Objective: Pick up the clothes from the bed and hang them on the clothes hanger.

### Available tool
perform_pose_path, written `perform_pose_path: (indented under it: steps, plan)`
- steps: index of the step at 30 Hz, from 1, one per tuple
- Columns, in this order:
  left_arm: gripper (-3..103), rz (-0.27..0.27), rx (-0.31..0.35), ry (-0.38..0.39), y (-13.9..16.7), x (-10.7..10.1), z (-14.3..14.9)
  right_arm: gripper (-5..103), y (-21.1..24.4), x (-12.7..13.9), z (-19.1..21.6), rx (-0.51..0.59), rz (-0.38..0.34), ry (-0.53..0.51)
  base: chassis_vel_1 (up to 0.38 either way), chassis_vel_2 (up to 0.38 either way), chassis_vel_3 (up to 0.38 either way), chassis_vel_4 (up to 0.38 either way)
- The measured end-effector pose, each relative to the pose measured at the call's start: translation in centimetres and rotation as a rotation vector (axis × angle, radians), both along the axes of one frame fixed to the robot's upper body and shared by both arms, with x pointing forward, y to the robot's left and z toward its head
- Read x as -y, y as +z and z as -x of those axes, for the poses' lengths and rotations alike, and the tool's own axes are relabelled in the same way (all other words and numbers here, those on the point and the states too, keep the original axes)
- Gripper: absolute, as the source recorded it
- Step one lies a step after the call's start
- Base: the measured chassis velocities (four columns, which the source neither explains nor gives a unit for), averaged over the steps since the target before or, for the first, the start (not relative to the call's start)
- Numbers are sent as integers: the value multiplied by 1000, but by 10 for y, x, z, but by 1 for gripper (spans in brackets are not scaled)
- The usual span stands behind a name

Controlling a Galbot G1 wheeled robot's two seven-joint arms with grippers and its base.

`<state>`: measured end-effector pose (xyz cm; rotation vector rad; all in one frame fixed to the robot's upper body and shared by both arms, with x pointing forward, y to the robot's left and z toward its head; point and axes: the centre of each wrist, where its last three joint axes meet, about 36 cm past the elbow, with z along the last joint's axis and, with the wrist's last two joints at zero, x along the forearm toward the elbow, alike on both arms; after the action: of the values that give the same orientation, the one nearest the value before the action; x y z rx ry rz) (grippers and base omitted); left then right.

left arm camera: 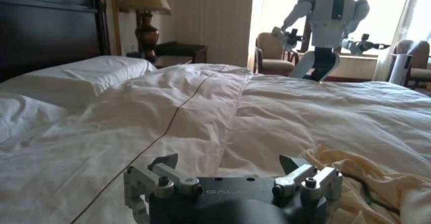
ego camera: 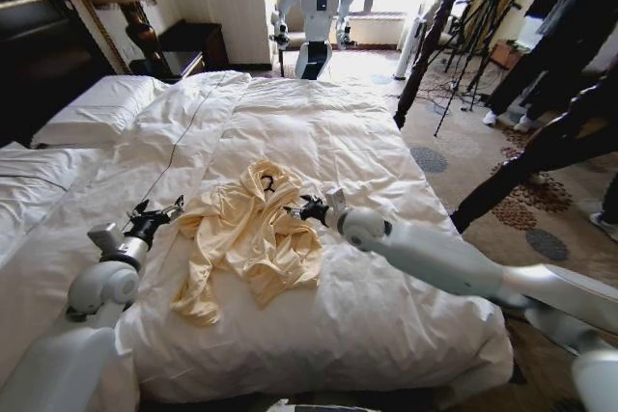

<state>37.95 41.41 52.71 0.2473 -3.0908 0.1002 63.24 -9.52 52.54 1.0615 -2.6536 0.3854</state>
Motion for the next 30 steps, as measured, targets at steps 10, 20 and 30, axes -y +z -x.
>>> perform_pose_path:
  steps: [10, 20, 30]
  plan:
    - [100, -3, 13, 5, -1, -13, -8, 86, -12, 2, 1, -88, 38, -78, 0, 0, 0, 0]
    - [100, 3, 17, -9, -6, -16, -11, 83, -45, -5, 4, -118, 45, -59, 0, 0, 0, 0]
    - [100, -6, 13, -6, -7, -21, -13, 72, -62, -57, -11, -137, 15, -13, 0, 0, 0, 0]
